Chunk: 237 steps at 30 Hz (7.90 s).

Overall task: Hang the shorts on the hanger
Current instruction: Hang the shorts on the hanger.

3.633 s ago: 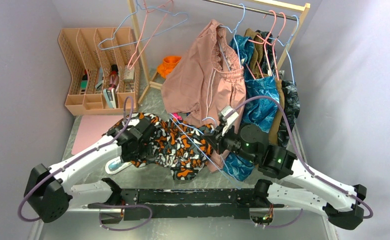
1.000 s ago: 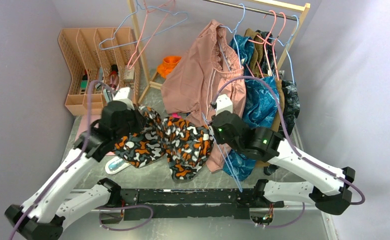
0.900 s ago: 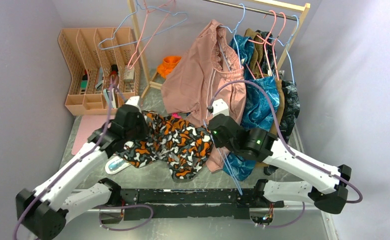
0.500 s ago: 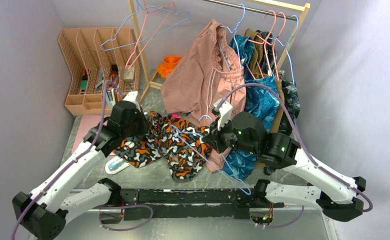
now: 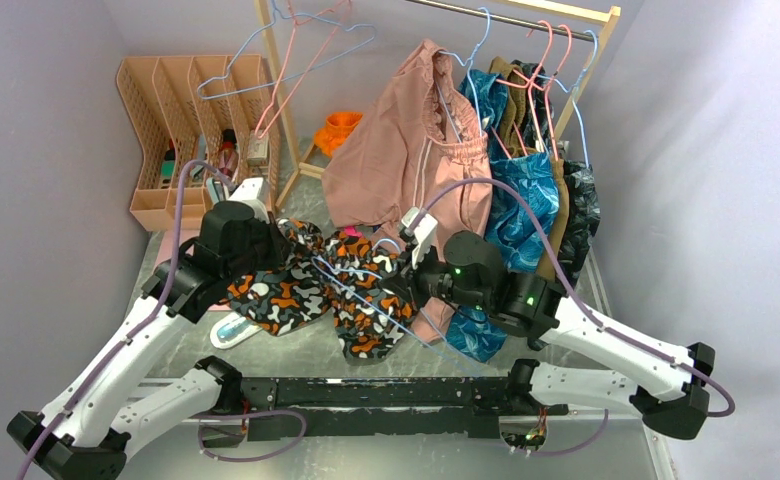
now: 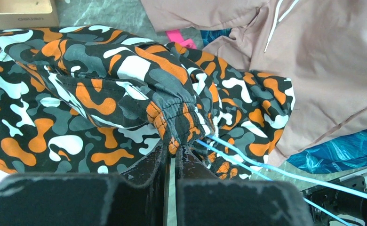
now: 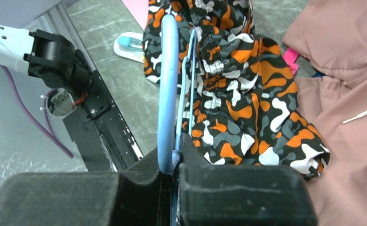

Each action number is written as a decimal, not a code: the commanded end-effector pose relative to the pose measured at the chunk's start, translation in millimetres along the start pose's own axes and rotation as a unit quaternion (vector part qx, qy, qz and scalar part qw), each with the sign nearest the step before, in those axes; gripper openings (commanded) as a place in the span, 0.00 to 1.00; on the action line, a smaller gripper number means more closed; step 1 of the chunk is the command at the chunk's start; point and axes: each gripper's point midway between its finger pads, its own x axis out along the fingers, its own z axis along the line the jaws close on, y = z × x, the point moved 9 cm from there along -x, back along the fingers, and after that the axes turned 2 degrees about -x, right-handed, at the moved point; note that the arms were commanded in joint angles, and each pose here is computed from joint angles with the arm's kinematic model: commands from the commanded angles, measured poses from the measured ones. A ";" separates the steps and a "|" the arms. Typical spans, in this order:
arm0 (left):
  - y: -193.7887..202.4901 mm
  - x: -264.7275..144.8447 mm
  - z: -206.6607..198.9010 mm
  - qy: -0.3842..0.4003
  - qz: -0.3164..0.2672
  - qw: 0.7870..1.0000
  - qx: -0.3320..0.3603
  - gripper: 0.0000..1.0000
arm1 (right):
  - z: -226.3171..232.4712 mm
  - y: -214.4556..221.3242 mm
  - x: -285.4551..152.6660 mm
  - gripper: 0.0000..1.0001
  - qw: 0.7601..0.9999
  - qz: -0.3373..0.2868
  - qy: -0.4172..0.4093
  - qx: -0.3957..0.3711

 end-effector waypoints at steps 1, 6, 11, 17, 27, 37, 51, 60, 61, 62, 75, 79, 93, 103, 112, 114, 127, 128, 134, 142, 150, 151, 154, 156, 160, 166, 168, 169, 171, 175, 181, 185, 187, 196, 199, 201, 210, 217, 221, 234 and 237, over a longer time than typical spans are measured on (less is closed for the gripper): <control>-3.6 -10.0 -0.8 0.010 0.004 1.000 0.014 0.07 | 0.6 -14.8 -2.6 0.00 0.997 -0.071 -0.006 -0.020; -5.0 -8.5 -0.9 0.003 0.010 1.000 0.019 0.07 | 4.9 -23.0 -10.0 0.00 0.993 -0.110 -0.029 -0.033; -4.7 -5.5 -1.6 0.000 0.018 1.000 0.016 0.07 | 4.4 -26.7 -10.8 0.00 0.991 -0.120 -0.028 -0.041; -11.6 -7.7 -8.9 0.019 0.015 1.000 0.010 0.07 | 4.0 -16.1 10.1 0.00 0.995 -0.091 -0.027 -0.036; -19.8 -12.8 -21.7 0.048 0.032 0.998 -0.010 0.07 | -13.2 -14.7 37.6 0.00 0.985 -0.121 0.122 0.003; -23.8 -1.6 -35.4 0.067 0.064 0.995 -0.046 0.07 | 13.7 -10.7 75.9 0.00 0.979 -0.167 0.106 -0.043; -32.4 -5.8 -49.6 0.110 0.077 0.989 -0.064 0.07 | 9.1 -3.2 113.8 0.00 0.957 -0.248 0.139 -0.051; -26.4 -6.6 -52.6 0.137 0.094 0.984 -0.070 0.07 | 18.6 -17.4 128.8 0.00 0.946 -0.306 0.102 -0.041; -27.0 -7.8 -53.0 0.140 0.092 0.983 -0.069 0.07 | 19.3 -18.4 128.9 0.00 0.946 -0.309 0.093 -0.041; -28.5 -9.4 -53.6 0.143 0.089 0.983 -0.068 0.07 | 19.9 -19.7 127.5 0.00 0.945 -0.315 0.081 -0.037; -74.6 -55.2 -79.2 0.219 0.042 0.974 -0.029 0.65 | 16.0 -30.7 80.4 0.00 0.908 -0.415 -0.021 0.052; -87.7 -72.6 -84.9 0.235 0.023 0.972 -0.024 0.83 | 15.7 -38.9 72.9 0.00 0.899 -0.433 -0.033 0.060; -93.6 -79.4 -93.8 0.273 0.027 0.961 -0.020 0.90 | 14.3 -45.9 76.6 0.00 0.886 -0.449 -0.074 0.084; -113.2 -138.9 -75.9 0.237 -0.118 0.964 0.013 0.89 | 7.2 -60.0 43.6 0.00 0.867 -0.483 -0.088 0.090; -101.9 -171.3 -42.1 0.186 -0.215 0.953 0.106 0.83 | 9.3 -59.9 -9.9 0.00 0.886 -0.451 -0.101 0.016; -100.5 -173.7 -40.8 0.195 -0.225 0.945 0.135 0.81 | 10.2 -56.2 -19.0 0.00 0.892 -0.440 -0.106 0.007; -100.1 -165.1 -44.1 0.230 -0.233 0.909 0.257 0.60 | 16.3 -44.9 -61.9 0.00 0.909 -0.394 -0.136 -0.023; -99.2 -164.6 -44.3 0.234 -0.231 0.907 0.263 0.59 | 15.7 -44.3 -64.2 0.00 0.909 -0.394 -0.133 -0.023; -88.1 -154.6 -42.5 0.247 -0.205 0.906 0.276 0.52 | 14.8 -44.8 -74.3 0.00 0.908 -0.399 -0.128 -0.024; -59.1 -128.5 -35.9 0.262 -0.125 0.917 0.273 0.61 | 16.0 -44.0 -77.0 0.00 0.904 -0.405 -0.134 -0.021; -48.3 -116.0 -26.1 0.230 -0.098 0.930 0.269 0.50 | 16.0 -45.1 -77.3 0.00 0.905 -0.404 -0.134 -0.022; -47.6 -114.0 -24.3 0.221 -0.095 0.933 0.269 0.44 | 16.1 -45.9 -78.4 0.00 0.904 -0.405 -0.134 -0.022; -46.5 -112.1 -20.6 0.204 -0.091 0.936 0.270 0.27 | 16.4 -47.5 -79.2 0.00 0.904 -0.405 -0.134 -0.024; -46.7 -111.9 -19.2 0.198 -0.097 0.937 0.271 0.18 | 16.9 -48.5 -79.9 0.00 0.904 -0.405 -0.136 -0.024; -51.5 -115.3 -19.6 0.194 -0.117 0.935 0.273 0.07 | 17.7 -50.6 -80.5 0.00 0.905 -0.402 -0.139 -0.027; -81.3 -140.8 -31.2 0.204 -0.213 0.917 0.269 0.07 | 17.2 -52.1 -82.1 0.00 0.911 -0.387 -0.134 -0.042; -93.4 -152.1 -36.2 0.208 -0.248 0.908 0.267 0.07 | 16.2 -52.1 -82.1 0.00 0.916 -0.376 -0.128 -0.051; -99.3 -157.3 -38.9 0.212 -0.264 0.903 0.266 0.07 | 16.0 -51.4 -81.4 0.00 0.919 -0.368 -0.127 -0.056; -109.8 -166.5 -45.3 0.224 -0.289 0.892 0.267 0.07 | 16.7 -51.5 -80.9 0.00 0.924 -0.354 -0.131 -0.066; -131.0 -179.1 -61.5 0.255 -0.316 0.870 0.279 0.07 | 22.2 -53.4 -77.5 0.00 0.927 -0.330 -0.160 -0.080; -150.2 -168.6 -85.0 0.303 -0.300 0.853 0.299 0.07 | 30.2 -58.5 -72.8 0.00 0.913 -0.347 -0.201 -0.080; -155.0 -150.2 -96.1 0.325 -0.272 0.854 0.301 0.07 | 34.0 -65.5 -68.9 0.00 0.905 -0.354 -0.218 -0.085; -155.8 -145.8 -100.4 0.339 -0.262 0.853 0.299 0.07 | 34.6 -67.6 -67.8 0.00 0.901 -0.365 -0.221 -0.080; -164.4 -152.3 -105.7 0.339 -0.261 0.865 0.262 0.07 | 25.8 -72.5 -87.2 0.00 0.863 -0.473 -0.173 -0.038; -168.0 -165.8 -107.2 0.347 -0.282 0.861 0.241 0.07 | 24.0 -70.5 -91.5 0.00 0.852 -0.495 -0.169 -0.027; -169.1 -174.3 -107.9 0.356 -0.298 0.856 0.228 0.11 | 23.1 -69.4 -92.1 0.00 0.846 -0.507 -0.167 -0.017; -163.6 -187.5 -102.3 0.356 -0.311 0.858 0.199 0.54 | 21.9 -71.5 -96.1 0.00 0.822 -0.544 -0.167 0.008; -159.3 -206.0 -95.5 0.354 -0.336 0.858 0.162 0.64 | 17.8 -72.8 -94.7 0.00 0.829 -0.540 -0.143 0.008; -142.9 -200.9 -96.7 0.387 -0.282 0.868 0.130 0.61 | 11.1 -72.9 -90.2 0.00 0.846 -0.523 -0.104 0.003; -96.2 -130.0 -93.8 0.408 -0.135 0.899 0.082 0.61 | -9.0 -72.6 -52.7 0.00 0.885 -0.466 0.007 0.006; -94.6 -115.8 -95.1 0.404 -0.125 0.903 0.077 0.60 | -9.6 -73.4 -44.1 0.00 0.887 -0.462 0.011 0.009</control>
